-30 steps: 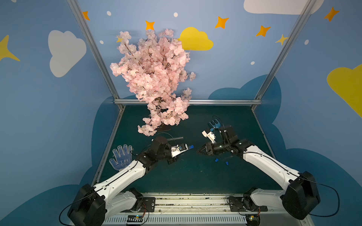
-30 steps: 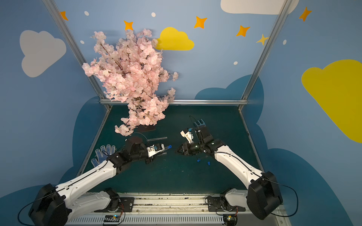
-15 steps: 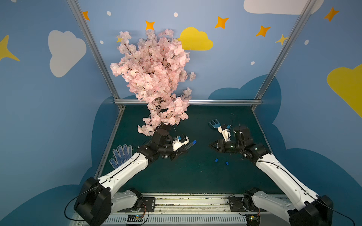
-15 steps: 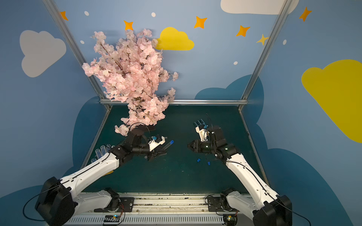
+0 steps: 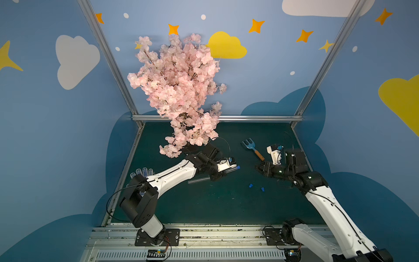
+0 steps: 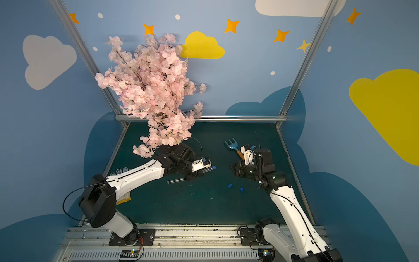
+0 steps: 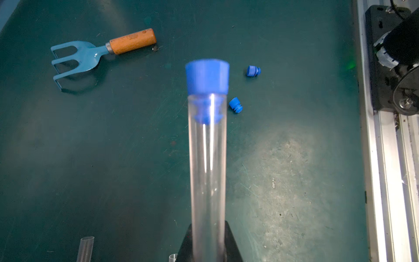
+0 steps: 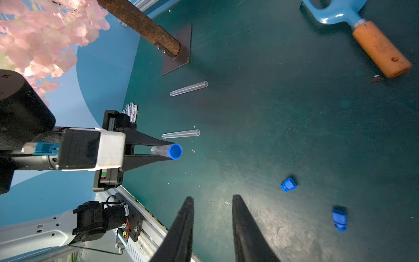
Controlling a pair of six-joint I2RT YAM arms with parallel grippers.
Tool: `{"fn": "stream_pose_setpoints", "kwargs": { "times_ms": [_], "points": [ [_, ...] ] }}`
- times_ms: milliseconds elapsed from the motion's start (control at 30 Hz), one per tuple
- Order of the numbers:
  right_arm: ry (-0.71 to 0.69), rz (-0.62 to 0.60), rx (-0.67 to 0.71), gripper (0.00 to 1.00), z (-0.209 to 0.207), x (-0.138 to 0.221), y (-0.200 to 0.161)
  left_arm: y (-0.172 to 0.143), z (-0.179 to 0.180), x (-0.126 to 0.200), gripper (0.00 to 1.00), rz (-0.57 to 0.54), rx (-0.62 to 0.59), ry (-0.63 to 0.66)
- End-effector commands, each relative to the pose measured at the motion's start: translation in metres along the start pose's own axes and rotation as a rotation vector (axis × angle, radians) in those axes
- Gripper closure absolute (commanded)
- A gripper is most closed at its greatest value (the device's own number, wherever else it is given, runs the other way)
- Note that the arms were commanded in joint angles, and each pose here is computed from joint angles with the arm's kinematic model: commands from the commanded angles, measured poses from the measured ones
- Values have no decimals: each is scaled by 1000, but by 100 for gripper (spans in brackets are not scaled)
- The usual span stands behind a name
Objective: Insert stoppers into test tubes
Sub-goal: Place the test tube at the center of the board.
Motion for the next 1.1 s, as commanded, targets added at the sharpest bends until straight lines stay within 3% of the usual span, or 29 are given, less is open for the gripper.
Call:
{"fn": "stream_pose_setpoints", "kwargs": {
  "times_ms": [0,300,433,700,1067],
  "points": [
    [32,64,0,71,3,-4,-7,5,2,3,98,42,-52,28],
    [-67,53,-14,70,-16,-6,-6,-27,16,-21,98,315,-160,103],
    [-66,51,-23,70,-19,-7,-9,-32,24,-45,98,337,-222,65],
    [-59,43,-28,70,-17,-1,-14,-28,53,-95,97,345,-225,-15],
    [-59,40,-33,70,-17,3,-21,-45,65,-119,89,402,-189,-119]
  ]
}}
Point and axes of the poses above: each gripper's point midway between its finger pads, its own x axis back along the fingers, its own z axis along the line the jaws close on, y = z × x, the point moved 2 cm from there along x, back along the fingers, and after that the axes turned 1 degree about x, right-handed, at the moved point
